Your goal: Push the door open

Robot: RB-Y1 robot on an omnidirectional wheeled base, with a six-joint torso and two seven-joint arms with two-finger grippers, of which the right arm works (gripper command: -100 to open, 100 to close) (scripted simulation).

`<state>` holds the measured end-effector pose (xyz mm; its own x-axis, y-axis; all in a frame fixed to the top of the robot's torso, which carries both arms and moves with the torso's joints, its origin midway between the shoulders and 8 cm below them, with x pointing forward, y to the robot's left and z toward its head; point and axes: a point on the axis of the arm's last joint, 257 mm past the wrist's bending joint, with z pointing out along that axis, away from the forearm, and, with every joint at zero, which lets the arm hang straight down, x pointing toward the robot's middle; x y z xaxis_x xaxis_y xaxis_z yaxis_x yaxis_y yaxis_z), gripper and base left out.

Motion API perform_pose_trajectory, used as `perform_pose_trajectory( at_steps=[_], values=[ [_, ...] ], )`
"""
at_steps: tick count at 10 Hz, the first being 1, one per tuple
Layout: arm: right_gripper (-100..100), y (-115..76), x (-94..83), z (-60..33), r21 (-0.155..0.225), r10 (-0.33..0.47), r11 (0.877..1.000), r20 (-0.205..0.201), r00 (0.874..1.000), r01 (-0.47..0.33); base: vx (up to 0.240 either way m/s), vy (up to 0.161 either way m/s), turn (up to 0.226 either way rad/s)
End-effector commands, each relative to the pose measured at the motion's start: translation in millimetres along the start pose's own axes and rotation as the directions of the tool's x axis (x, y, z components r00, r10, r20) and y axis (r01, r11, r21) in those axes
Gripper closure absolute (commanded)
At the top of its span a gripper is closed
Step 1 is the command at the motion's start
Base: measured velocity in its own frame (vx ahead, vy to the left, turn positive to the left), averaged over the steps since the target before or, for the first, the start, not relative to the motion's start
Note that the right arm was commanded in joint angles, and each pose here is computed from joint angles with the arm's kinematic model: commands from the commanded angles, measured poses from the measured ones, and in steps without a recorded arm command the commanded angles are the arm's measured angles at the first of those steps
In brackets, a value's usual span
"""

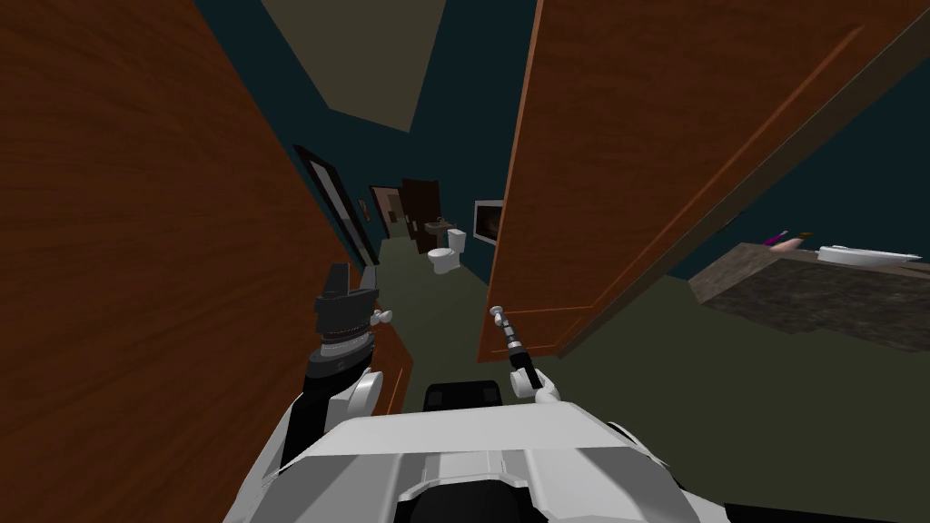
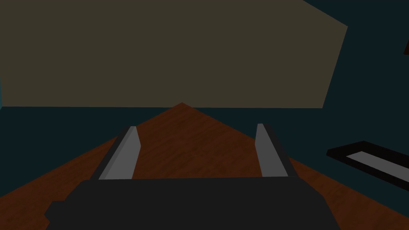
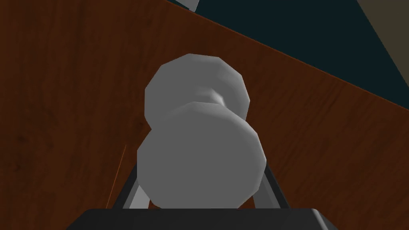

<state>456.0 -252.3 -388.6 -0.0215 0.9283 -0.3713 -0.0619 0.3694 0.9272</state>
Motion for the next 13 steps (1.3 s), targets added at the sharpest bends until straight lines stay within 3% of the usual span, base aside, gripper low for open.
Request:
perform_pose_trajectory(
  at_steps=[1, 4, 7, 8, 9, 11, 12, 13],
  values=[
    [100, 0.1, -3.8, -0.7, 0.002, 0.068, 0.998, 0.019, 0.998, -0.068, 0.072, -0.006, -0.007],
    [100, 0.4, -3.7, -1.7, 0.002, 0.141, 0.99, 0.028, 0.99, -0.142, 0.056, -0.002, -0.004],
    [100, 0.8, -3.5, -3.7, -0.001, 0.251, 0.968, 0.047, 0.967, -0.251, 0.068, 0.002, -0.008],
    [100, 1.0, -3.4, -4.8, -0.003, 0.296, 0.955, 0.056, 0.954, -0.296, 0.052, 0.002, -0.004],
    [100, 1.0, -3.4, -4.8, -0.003, 0.304, 0.953, 0.056, 0.951, -0.304, 0.038, 0.004, -0.004],
    [100, 1.4, -3.2, -6.9, -0.009, 0.393, 0.919, 0.075, 0.917, -0.393, 0.062, 0.002, -0.01],
    [100, 1.4, -3.2, -6.9, -0.011, 0.408, 0.913, 0.074, 0.91, -0.409, 0.067, 0.0, -0.007],
    [100, 1.5, -3.0, -8.0, -0.015, 0.452, 0.892, 0.083, 0.888, -0.452, 0.057, -0.002, 0.0]
  ],
)
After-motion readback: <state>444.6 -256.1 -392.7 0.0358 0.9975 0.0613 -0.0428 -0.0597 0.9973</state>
